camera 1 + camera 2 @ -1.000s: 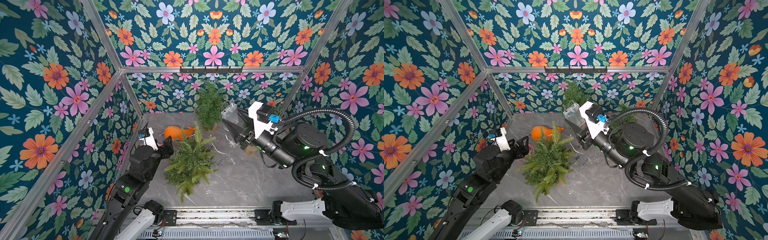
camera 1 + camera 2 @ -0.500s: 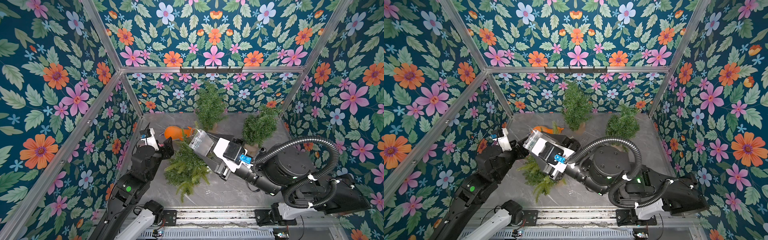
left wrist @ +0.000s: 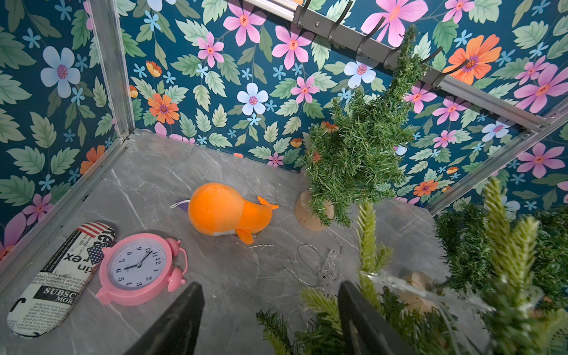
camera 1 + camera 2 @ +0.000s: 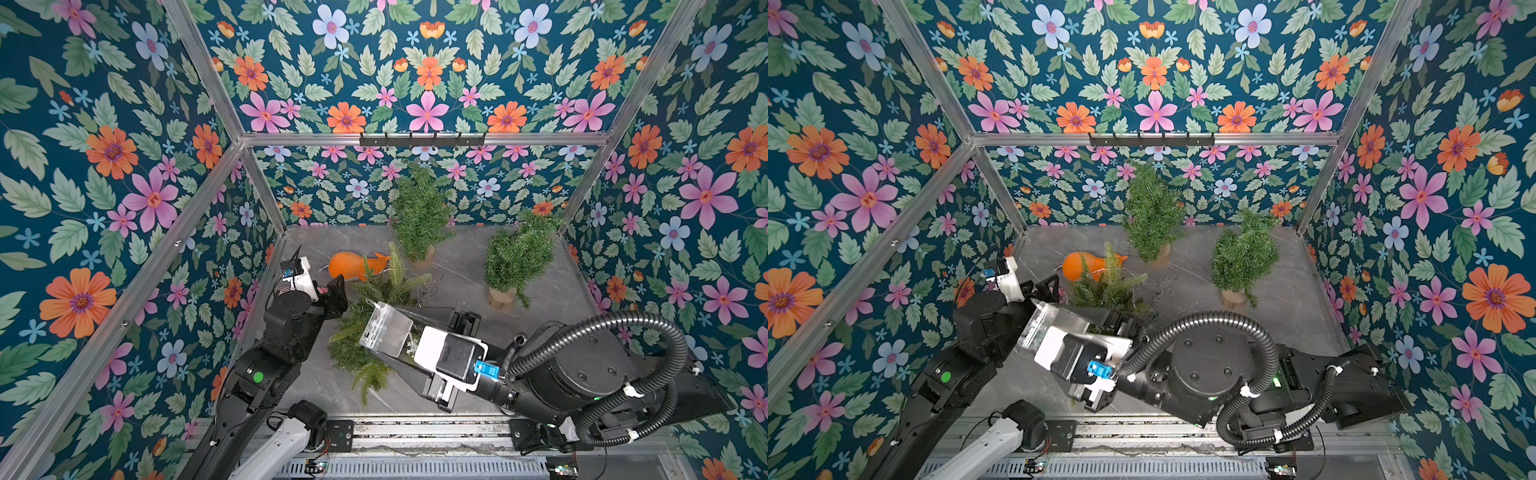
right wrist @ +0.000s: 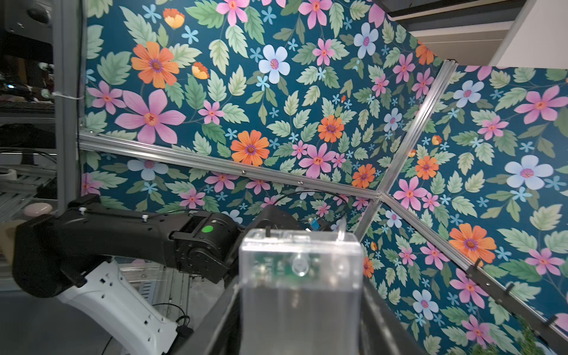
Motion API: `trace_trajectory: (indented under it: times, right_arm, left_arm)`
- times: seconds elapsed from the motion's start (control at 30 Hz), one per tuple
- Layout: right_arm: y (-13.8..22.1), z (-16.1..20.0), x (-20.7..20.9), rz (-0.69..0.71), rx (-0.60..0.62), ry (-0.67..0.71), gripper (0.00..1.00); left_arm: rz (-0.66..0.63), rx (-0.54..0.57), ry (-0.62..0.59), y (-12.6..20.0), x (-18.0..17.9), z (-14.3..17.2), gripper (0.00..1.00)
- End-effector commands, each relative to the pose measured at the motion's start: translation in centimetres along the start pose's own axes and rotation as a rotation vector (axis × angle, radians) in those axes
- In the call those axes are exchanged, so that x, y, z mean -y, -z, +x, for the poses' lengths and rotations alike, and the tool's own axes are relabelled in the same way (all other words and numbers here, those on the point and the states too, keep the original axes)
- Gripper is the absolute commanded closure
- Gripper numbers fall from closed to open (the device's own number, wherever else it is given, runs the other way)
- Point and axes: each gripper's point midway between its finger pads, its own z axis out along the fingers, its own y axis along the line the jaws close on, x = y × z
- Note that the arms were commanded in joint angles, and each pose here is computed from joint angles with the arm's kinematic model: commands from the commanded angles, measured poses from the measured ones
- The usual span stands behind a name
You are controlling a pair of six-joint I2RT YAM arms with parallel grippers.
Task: Wrap string light around the christmas tree
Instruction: Wrap the light string around the Christmas tree.
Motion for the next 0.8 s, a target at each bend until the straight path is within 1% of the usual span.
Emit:
trace_trajectory:
  times: [0.0,0.1,0.27,0.37,0.47,0.57,0.77]
  right_arm:
    - [-0.1,0.3,-0.8,0.004,-0.021,0.017,0.72]
    - [-0.2,0.5,-1.8,-0.013,-0.035,0.009,0.72]
    - [0.7,0.0,-2.8,-0.089,-0.026,-0.075,0.72]
    - [0.3,0.4,-2.8,-0.069,-0.038,-0.053,0.72]
    - [0.1,-0.6,-2.3,-0.055,-0.026,-0.031,0.73]
    - [0.1,-2.6,-0.7,0.004,0.017,0.021,0.74]
    - [1.1,-6.5,4.2,0.237,0.128,0.16,0.74]
  left_arm:
    - [-0.018,0.009,0.012,-0.2,-0.2,-0.2,0.28]
    - [-0.016,0.003,0.013,-0.3,-0.2,-0.1,0.29]
    - [-0.012,-0.002,0.012,-0.3,-0.1,0.0,0.3]
    - [-0.011,-0.006,0.012,-0.3,0.0,0.1,0.3]
    - [-0.011,-0.01,0.013,-0.4,-0.1,0.2,0.3]
    - [-0.012,-0.011,0.013,-0.4,-0.1,0.3,0.3]
    - [-0.008,-0.01,0.015,-0.3,-0.1,0.2,0.31]
